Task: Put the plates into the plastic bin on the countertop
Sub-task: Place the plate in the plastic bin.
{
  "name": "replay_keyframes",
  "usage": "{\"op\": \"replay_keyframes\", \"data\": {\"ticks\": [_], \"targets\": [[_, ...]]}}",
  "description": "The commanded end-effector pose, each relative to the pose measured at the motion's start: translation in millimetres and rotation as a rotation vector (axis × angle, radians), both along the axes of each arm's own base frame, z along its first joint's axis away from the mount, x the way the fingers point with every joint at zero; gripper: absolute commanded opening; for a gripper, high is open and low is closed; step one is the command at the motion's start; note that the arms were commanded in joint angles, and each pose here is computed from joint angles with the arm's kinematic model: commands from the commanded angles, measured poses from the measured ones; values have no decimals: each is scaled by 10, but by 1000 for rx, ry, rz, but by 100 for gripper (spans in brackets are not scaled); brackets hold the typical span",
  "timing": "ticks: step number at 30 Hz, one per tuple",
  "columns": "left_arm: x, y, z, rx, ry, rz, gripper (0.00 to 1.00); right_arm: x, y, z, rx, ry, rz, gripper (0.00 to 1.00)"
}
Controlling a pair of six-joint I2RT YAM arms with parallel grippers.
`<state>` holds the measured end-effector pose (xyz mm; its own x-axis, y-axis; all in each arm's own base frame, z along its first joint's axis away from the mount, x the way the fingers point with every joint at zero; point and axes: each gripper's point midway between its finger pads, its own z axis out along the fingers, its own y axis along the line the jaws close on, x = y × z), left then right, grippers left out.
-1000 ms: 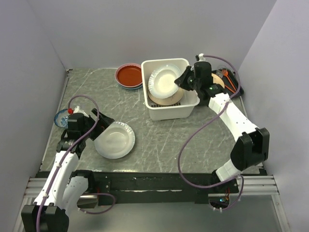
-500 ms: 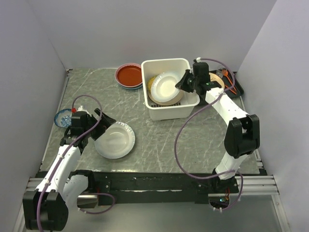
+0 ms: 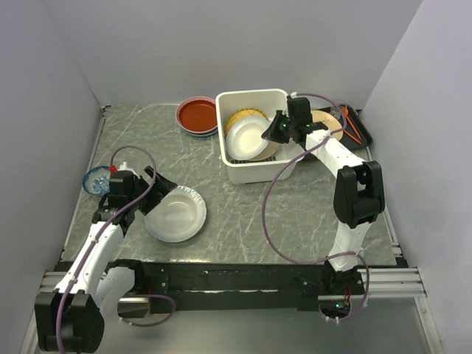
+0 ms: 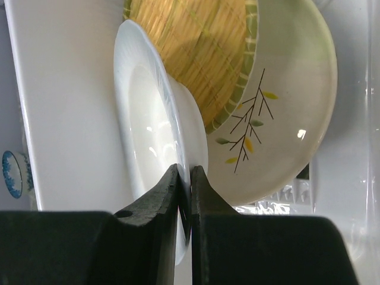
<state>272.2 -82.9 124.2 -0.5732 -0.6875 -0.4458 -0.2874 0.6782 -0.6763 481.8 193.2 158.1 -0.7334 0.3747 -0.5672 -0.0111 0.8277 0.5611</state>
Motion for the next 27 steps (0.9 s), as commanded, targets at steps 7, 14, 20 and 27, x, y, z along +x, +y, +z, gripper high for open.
{"op": "replay_keyframes", "data": {"ticks": [7, 14, 20, 27], "targets": [[1, 16, 41, 19, -45, -3, 99, 166, 22, 124, 51, -55, -1, 10], [43, -25, 10, 11, -42, -27, 99, 57, -130, -38, 29, -23, -46, 41], [40, -20, 9, 18, -39, -30, 99, 4, -201, 40, 3, -35, -65, 62], [-6, 54, 54, 39, -50, 7, 99, -18, -296, 491, -4, -134, -105, 70]]}}
